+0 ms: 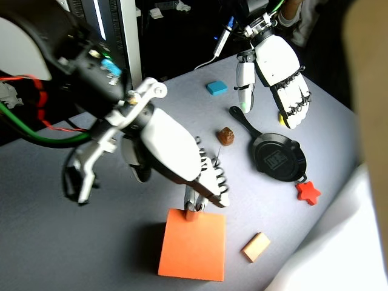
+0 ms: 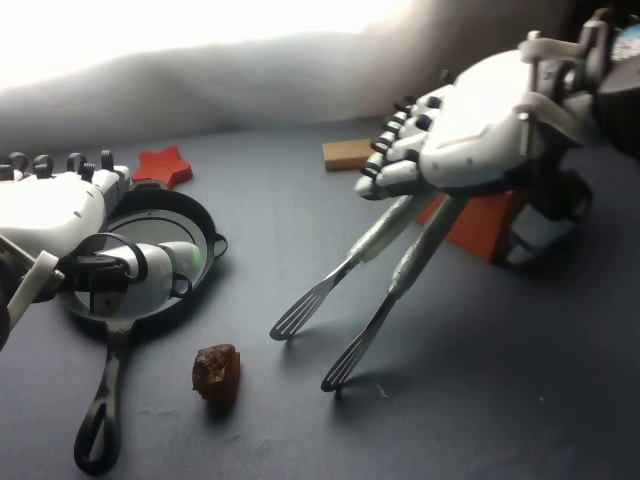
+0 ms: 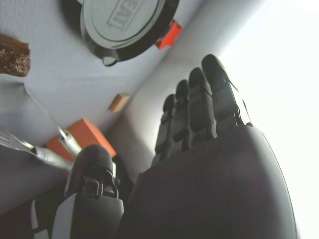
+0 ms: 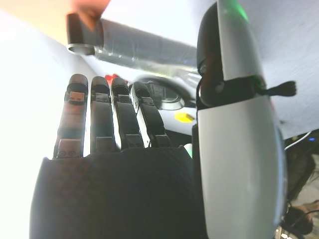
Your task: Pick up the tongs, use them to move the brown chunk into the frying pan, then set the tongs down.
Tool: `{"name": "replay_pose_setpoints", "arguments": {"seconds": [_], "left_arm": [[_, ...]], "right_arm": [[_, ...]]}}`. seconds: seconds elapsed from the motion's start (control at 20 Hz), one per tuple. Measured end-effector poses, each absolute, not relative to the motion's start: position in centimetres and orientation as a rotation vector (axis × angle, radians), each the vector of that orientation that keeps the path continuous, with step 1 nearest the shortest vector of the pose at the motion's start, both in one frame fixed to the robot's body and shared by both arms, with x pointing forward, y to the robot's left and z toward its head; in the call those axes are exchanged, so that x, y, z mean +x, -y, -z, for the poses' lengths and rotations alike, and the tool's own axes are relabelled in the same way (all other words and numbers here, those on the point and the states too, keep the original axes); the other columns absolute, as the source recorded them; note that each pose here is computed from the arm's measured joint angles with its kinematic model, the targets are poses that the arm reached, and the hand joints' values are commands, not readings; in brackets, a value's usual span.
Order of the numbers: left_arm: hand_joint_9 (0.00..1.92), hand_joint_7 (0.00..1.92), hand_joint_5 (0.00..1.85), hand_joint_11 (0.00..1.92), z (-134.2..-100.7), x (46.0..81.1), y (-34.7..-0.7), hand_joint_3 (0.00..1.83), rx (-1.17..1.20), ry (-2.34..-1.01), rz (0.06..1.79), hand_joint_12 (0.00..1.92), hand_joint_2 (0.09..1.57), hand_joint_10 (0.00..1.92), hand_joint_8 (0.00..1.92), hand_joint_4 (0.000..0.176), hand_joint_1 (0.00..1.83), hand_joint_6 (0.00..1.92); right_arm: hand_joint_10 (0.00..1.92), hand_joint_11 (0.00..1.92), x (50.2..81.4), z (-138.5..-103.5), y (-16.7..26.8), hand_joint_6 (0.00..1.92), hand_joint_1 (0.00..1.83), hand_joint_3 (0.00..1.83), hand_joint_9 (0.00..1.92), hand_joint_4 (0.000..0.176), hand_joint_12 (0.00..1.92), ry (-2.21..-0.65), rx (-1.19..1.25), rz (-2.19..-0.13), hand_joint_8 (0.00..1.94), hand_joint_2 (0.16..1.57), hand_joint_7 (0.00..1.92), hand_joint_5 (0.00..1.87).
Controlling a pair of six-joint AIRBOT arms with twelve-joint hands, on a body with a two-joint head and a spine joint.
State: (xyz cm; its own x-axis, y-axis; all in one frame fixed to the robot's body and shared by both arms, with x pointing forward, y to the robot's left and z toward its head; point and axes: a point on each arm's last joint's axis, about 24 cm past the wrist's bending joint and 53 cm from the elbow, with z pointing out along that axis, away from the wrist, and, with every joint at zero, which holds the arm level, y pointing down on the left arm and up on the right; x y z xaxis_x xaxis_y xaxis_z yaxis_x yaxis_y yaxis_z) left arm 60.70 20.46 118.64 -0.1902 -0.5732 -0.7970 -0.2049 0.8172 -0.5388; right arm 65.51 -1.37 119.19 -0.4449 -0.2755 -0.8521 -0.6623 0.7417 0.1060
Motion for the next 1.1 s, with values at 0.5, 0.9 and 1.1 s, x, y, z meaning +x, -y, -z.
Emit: {"name": "replay_pose_setpoints", "arguments": {"seconds": [0.5, 0.9, 1.1], "left_arm": [[0.08, 0.08, 0.04, 0.0, -118.5, 60.6, -20.4, 0.0, -0.608, -1.765, 0.367, 0.34, 1.29, 0.0, 0.0, 0.0, 0.02, 0.0], [0.09, 0.09, 0.03, 0.0, -118.6, 60.5, -20.8, 0.0, -0.59, -1.764, 0.332, 0.36, 1.29, 0.01, 0.0, 0.0, 0.04, 0.0], [0.1, 0.1, 0.04, 0.0, -119.0, 60.3, -21.7, 0.0, -0.605, -1.741, 0.284, 0.39, 1.3, 0.0, 0.0, 0.0, 0.03, 0.01]], "right_arm": [[0.0, 0.0, 67.6, -117.9, 0.2, 0.0, 1.13, 0.0, 0.0, 0.0, 0.0, -2.048, -0.663, -0.485, 0.0, 0.94, 0.0, 0.0], [0.0, 0.0, 68.4, -115.5, -1.5, 0.0, 1.12, 0.0, 0.0, 0.0, 0.0, -2.054, -0.7, -0.464, 0.0, 0.94, 0.0, 0.0], [0.0, 0.0, 68.8, -114.5, -2.1, 0.0, 1.12, 0.0, 0.0, 0.0, 0.0, -2.056, -0.706, -0.463, 0.0, 0.94, 0.0, 0.0]]}}
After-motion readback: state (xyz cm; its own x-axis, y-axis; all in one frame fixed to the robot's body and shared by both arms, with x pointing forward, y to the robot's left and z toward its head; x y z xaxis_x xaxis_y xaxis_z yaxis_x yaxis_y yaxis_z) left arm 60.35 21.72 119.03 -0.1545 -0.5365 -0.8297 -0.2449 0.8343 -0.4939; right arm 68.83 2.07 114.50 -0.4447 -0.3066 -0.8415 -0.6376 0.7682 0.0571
